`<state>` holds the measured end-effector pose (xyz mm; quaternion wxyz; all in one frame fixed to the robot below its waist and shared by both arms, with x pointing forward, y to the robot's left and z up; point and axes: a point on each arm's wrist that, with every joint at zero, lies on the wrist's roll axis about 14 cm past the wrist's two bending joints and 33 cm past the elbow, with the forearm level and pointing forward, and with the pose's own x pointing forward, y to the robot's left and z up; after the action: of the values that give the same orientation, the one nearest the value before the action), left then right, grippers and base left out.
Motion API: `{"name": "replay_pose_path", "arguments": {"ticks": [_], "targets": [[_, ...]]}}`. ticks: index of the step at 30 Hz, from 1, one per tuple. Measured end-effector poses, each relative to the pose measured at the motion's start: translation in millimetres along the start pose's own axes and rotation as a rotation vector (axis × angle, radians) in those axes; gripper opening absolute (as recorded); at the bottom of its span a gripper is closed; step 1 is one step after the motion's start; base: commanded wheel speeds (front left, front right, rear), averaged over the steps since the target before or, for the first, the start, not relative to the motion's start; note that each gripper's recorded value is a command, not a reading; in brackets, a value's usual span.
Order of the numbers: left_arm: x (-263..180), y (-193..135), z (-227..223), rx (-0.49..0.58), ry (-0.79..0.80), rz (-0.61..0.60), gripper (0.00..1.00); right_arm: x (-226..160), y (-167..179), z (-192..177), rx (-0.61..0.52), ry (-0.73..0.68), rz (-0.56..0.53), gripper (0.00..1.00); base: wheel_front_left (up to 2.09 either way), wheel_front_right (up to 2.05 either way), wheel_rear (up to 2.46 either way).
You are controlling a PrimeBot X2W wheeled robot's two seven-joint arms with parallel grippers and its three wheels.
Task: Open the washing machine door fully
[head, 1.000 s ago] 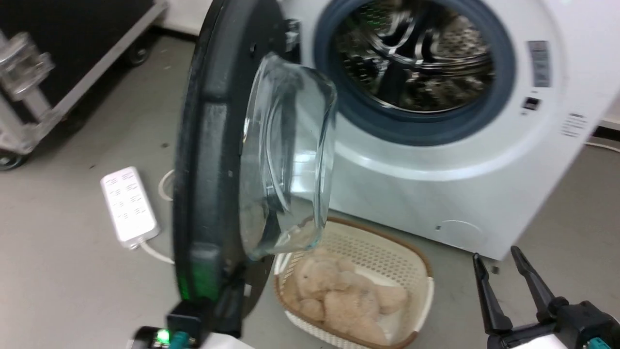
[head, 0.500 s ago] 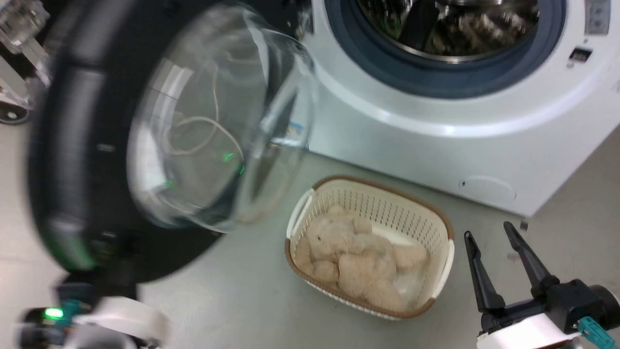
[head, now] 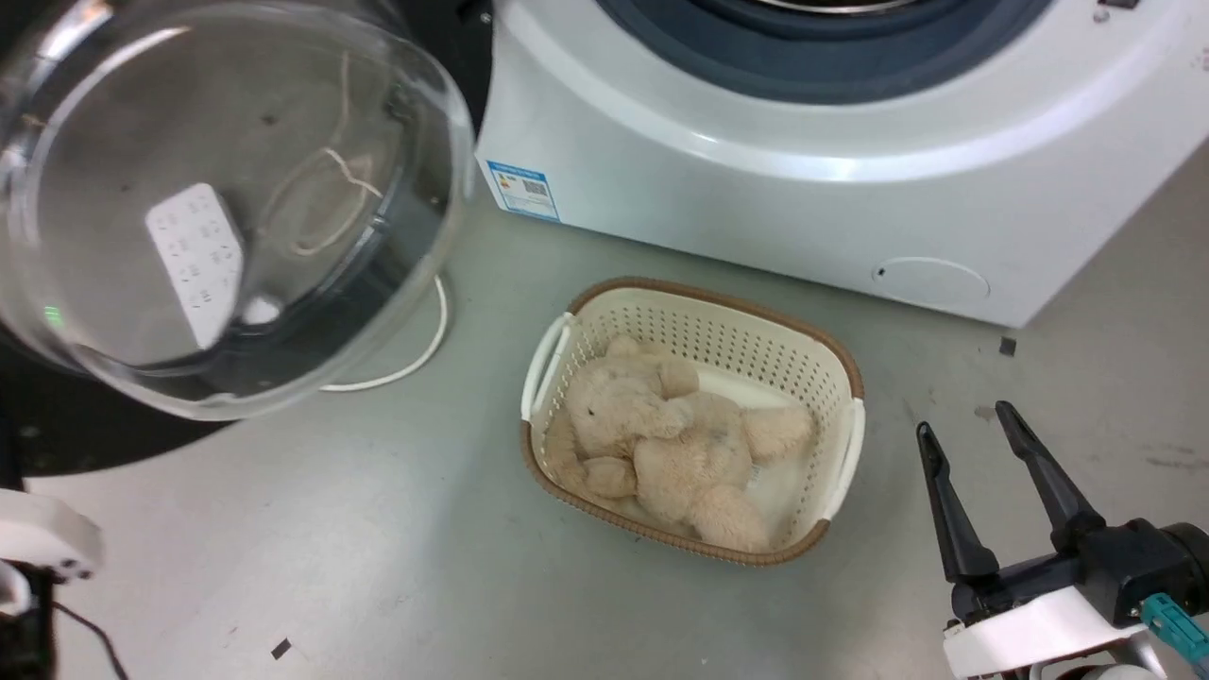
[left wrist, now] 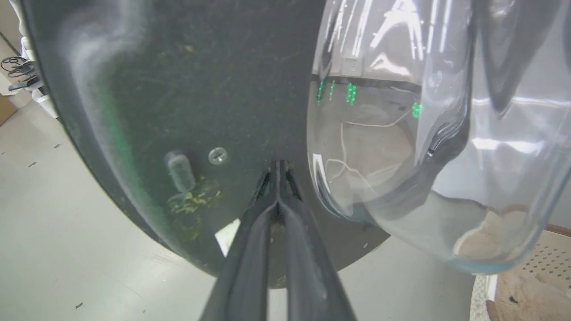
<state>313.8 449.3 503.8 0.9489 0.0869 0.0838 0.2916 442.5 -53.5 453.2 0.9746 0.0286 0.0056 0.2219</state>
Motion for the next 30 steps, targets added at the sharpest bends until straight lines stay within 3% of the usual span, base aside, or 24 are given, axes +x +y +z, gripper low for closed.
{"name": "replay_pose_path", "arguments": {"ticks": [6, 13, 18, 22, 30], "targets": [[16, 17, 2, 0.017, -0.029, 0.045, 0.00, -4, -8, -4, -0.003, 0.014, -0.023, 1.00, 0.00, 0.00, 0.00], [12, 7, 19, 0.014, -0.104, -0.012, 0.00, -9, -14, 12, -0.014, -0.020, -0.048, 1.00, 0.00, 0.00, 0.00], [-4, -32, 58, 0.009, -0.255, -0.124, 0.00, -16, -22, 34, -0.035, -0.069, -0.084, 1.00, 0.00, 0.00, 0.00], [-29, -70, 79, -0.068, -0.345, -0.206, 0.00, -26, -26, 57, -0.055, -0.123, -0.115, 1.00, 0.00, 0.00, 0.00], [-69, -141, 84, -0.216, -0.373, -0.370, 0.00, -63, -41, 86, -0.113, -0.182, -0.195, 1.00, 0.00, 0.00, 0.00]]}}
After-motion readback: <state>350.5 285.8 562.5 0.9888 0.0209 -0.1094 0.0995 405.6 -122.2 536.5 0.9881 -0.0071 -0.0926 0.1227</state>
